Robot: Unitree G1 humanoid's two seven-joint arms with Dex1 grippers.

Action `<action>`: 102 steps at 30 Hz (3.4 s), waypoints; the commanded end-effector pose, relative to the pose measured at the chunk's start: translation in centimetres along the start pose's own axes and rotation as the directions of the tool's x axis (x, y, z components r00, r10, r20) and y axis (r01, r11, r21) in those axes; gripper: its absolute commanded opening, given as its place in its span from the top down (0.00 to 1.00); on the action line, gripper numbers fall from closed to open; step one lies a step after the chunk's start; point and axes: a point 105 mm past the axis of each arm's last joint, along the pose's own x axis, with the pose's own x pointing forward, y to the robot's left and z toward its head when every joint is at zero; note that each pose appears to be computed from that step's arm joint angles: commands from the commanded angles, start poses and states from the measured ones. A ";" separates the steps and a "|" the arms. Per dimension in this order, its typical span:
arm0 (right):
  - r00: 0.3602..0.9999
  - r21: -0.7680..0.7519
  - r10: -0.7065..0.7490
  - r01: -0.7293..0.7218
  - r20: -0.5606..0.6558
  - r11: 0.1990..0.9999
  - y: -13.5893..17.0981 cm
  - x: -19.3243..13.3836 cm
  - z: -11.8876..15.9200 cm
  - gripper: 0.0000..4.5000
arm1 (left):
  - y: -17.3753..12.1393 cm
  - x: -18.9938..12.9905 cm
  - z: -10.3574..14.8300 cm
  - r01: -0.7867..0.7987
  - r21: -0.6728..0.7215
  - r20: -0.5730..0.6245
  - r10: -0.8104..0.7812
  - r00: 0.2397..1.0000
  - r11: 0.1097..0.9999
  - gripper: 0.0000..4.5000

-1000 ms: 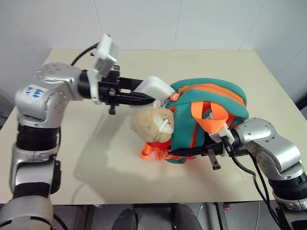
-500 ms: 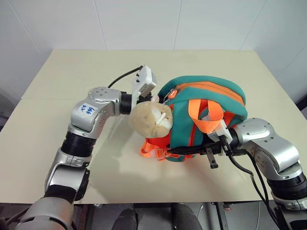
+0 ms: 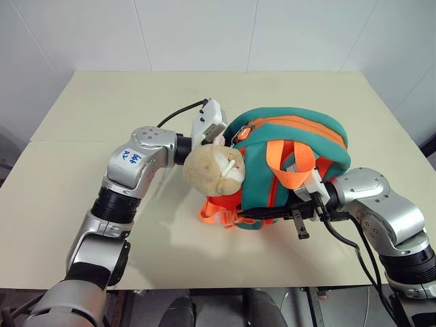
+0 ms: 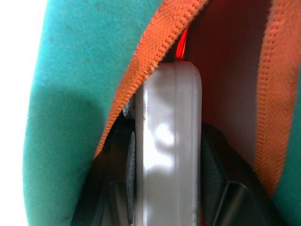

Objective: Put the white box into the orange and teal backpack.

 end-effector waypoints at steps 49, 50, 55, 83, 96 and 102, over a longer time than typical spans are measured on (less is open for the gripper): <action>1.000 -0.045 0.002 -0.001 0.013 0.999 -1.1 0.1 -0.2 0.88 | -9.2 -10.0 6.1 -0.103 -0.016 0.138 0.104 0.985 0.995 0.01; 1.000 -0.046 0.003 -0.002 0.013 0.999 -1.1 0.1 -0.2 0.88 | -9.2 -9.9 6.3 -0.099 -0.024 0.151 0.102 0.983 0.995 0.01; 1.000 -0.051 0.009 -0.008 0.012 0.999 -1.4 0.2 -0.4 0.88 | -9.8 -9.2 4.8 -0.087 -0.071 0.060 0.091 0.994 0.994 0.01; 1.000 -0.070 0.000 0.002 0.018 0.998 -1.8 0.7 -0.4 0.88 | -8.8 -7.9 4.9 -0.062 -0.094 0.021 0.064 0.998 0.994 0.86; 0.999 -0.060 -0.021 0.022 0.025 0.998 -1.6 0.7 -0.7 0.88 | -7.0 -12.1 6.7 -0.083 -0.063 0.002 0.083 0.997 0.995 0.89; 0.999 -0.058 -0.029 0.031 0.028 0.998 -1.3 0.7 -0.8 0.88 | -4.9 -14.9 5.4 -0.140 -0.028 -0.133 0.135 0.982 0.990 0.89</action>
